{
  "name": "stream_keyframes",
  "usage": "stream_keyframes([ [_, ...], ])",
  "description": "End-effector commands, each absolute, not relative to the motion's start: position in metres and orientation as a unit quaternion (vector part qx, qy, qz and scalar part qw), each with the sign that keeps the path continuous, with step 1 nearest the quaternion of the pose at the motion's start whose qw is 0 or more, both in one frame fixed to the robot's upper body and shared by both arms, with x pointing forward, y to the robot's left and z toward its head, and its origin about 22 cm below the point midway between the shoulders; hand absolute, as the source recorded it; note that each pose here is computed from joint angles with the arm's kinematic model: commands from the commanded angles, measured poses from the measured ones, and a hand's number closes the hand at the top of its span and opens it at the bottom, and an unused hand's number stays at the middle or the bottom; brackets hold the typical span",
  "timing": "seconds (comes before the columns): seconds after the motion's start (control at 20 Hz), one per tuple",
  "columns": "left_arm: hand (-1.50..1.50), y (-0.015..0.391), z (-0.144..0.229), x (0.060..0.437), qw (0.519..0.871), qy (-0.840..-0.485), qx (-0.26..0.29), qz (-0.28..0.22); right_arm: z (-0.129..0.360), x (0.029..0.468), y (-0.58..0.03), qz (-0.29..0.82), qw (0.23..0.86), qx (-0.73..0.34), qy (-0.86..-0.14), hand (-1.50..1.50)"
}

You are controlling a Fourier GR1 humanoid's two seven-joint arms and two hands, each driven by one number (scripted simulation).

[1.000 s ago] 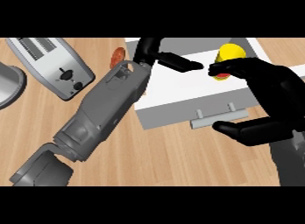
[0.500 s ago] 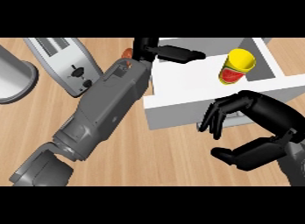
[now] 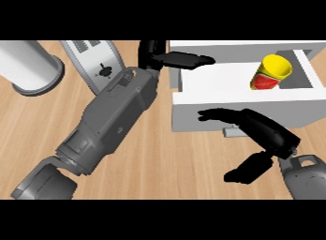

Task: Pick up the cup, place it into the drawer and close the drawer

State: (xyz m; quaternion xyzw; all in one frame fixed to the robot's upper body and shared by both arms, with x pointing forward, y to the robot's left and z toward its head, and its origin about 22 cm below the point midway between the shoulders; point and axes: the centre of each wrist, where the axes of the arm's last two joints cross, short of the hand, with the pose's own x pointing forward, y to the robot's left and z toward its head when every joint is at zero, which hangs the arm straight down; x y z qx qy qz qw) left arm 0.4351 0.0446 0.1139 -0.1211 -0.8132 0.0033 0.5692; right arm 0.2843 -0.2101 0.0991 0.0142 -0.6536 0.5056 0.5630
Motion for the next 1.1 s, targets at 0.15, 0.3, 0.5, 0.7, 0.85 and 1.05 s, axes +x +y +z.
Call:
stream_keyframes([
  [0.15,-1.50,0.079,0.092,0.434,0.564,-0.814,-0.139,0.028,0.020,0.297,-0.198,0.565,0.583,-0.026,-0.583,-1.50],
  [0.3,-1.50,0.084,0.094,0.431,0.566,-0.812,-0.136,0.040,-0.003,0.319,-0.228,0.571,0.596,-0.044,-0.563,1.50],
  [0.5,-1.50,0.106,0.075,0.427,0.553,-0.819,-0.149,0.040,-0.024,0.347,-0.226,0.553,0.610,-0.071,-0.563,1.50],
  [0.7,-1.50,0.120,0.088,0.426,0.562,-0.811,-0.160,0.036,0.004,0.383,-0.231,0.500,0.601,-0.071,-0.619,1.50],
  [0.85,-1.50,0.131,0.067,0.419,0.564,-0.809,-0.162,0.030,0.031,0.406,-0.249,0.468,0.596,-0.098,-0.645,1.50],
  [1.05,-1.50,0.144,0.077,0.420,0.561,-0.810,-0.173,0.023,0.044,0.421,-0.255,0.420,0.595,-0.133,-0.672,1.50],
])
